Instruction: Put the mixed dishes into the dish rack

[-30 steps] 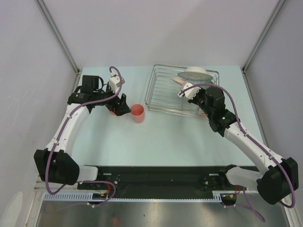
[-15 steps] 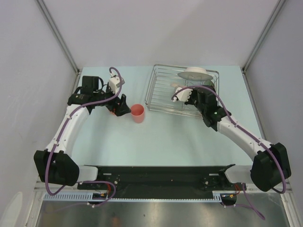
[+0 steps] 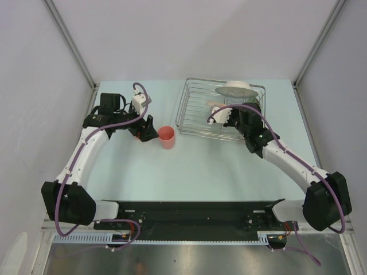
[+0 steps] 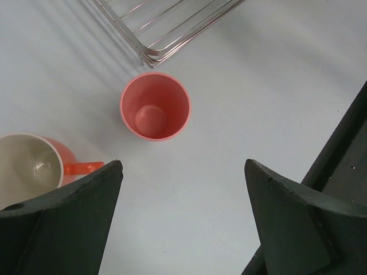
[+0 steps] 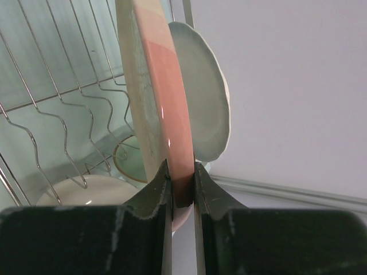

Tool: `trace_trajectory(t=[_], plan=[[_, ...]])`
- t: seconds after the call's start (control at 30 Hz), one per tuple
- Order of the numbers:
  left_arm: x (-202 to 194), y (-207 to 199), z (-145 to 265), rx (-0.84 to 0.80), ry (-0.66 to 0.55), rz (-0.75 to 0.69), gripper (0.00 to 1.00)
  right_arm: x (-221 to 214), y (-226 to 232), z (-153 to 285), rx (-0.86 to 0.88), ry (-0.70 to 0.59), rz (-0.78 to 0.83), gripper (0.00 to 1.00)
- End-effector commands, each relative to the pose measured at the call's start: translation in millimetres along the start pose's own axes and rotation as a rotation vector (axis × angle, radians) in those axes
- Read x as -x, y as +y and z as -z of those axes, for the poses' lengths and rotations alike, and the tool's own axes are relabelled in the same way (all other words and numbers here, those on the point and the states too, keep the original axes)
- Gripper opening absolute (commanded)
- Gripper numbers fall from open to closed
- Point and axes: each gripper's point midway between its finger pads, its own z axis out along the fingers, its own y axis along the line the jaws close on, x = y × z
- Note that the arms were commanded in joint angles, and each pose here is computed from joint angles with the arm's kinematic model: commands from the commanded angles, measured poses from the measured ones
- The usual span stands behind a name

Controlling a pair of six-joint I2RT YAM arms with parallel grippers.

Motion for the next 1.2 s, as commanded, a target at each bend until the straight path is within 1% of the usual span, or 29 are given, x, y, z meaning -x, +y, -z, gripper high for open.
trace_trajectory(t=[0.0, 0.17, 0.27, 0.57, 0.77, 0.9, 1.03, 1.17], plan=[[5, -2, 4, 0.009, -0.029, -0.037, 0.93, 2, -73, 10, -0.255, 0.022, 0.053, 0.0], [1, -1, 2, 0.012, -0.024, -0.037, 0.93, 8, -85, 14, -0.298, 0.042, 0.096, 0.0], [-1, 0, 1, 0.012, -0.024, -0.036, 0.92, 19, -97, 25, -0.327, 0.015, 0.064, 0.0], [-5, 1, -4, 0.006, -0.021, -0.024, 0.92, 38, -101, 69, -0.337, -0.063, 0.038, 0.0], [-4, 1, -3, 0.01, -0.024, -0.025, 0.92, 40, -90, 81, -0.296, -0.079, 0.016, 0.0], [-3, 0, -2, 0.01, -0.026, -0.026, 0.92, 33, -64, 83, -0.208, -0.058, -0.003, 0.0], [-4, 0, -2, 0.008, -0.026, -0.023, 0.92, 22, -40, 82, -0.158, -0.032, -0.009, 0.0], [-5, 0, -3, 0.006, -0.025, -0.024, 0.92, 16, -38, 78, -0.16, -0.025, -0.017, 0.0]])
